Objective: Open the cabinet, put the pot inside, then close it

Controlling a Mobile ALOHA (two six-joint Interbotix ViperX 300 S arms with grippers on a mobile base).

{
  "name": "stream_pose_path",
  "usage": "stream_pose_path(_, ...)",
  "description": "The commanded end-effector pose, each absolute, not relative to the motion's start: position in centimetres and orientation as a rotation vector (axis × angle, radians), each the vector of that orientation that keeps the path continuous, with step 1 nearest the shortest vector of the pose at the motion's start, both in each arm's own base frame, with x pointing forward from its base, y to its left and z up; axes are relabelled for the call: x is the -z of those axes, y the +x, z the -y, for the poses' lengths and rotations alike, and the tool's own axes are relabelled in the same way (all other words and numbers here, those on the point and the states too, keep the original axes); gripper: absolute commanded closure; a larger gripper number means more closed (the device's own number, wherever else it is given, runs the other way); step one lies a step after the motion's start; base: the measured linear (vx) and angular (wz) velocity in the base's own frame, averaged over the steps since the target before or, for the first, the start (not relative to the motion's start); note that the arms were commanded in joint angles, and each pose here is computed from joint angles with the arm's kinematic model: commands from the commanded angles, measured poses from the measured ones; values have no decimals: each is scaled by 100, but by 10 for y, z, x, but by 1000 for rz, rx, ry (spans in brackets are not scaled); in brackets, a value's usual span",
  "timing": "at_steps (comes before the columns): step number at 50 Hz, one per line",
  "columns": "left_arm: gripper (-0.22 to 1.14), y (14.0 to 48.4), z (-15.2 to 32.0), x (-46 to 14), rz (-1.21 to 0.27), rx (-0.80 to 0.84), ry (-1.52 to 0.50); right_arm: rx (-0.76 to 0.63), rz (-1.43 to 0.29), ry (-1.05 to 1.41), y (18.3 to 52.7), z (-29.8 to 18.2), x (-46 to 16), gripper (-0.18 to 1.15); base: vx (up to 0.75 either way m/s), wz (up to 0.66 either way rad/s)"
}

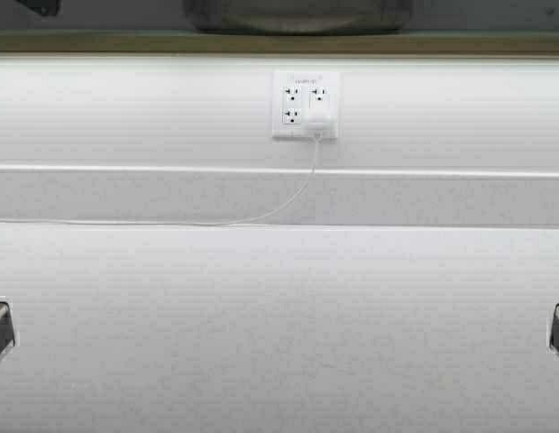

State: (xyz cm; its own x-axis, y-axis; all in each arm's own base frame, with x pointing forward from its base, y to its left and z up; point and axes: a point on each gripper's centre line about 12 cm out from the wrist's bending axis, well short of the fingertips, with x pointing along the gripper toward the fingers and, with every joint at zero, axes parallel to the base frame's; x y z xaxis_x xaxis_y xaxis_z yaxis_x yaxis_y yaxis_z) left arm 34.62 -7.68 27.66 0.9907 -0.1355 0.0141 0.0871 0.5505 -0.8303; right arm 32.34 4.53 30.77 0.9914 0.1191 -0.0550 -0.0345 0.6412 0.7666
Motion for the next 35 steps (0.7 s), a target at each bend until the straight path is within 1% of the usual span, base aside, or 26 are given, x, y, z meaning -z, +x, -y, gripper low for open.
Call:
stream_pose_path(1, 104, 327, 81, -264, -143, 133, -820, -93, -171, 696, 309, -47, -307, 101, -2, -1)
stream_pose_path(3, 100, 323, 83, -261, -159, 141, -765, -101, -188, 624, 305, -49, -304, 102, -2, -1)
stream_pose_path(7, 88, 314, 93, -258, -171, 182, -648, -141, -227, 491, 297, -60, -293, 91, -2, -1)
stream_pose_path(9, 84, 309, 100, -260, -169, 211, -596, -166, -241, 447, 293, -66, -288, 87, -3, -1)
stream_pose_path(19, 88, 285, 121, -254, -203, 308, -401, -289, -281, 290, 272, -96, -261, 89, -6, -2)
stream_pose_path(29, 88, 271, 120, -237, -249, 332, -253, -309, -294, 229, 263, -96, -242, 89, -11, -2)
stream_pose_path(35, 88, 266, 117, -229, -265, 332, -220, -317, -304, 202, 262, -96, -241, 89, -17, -3)
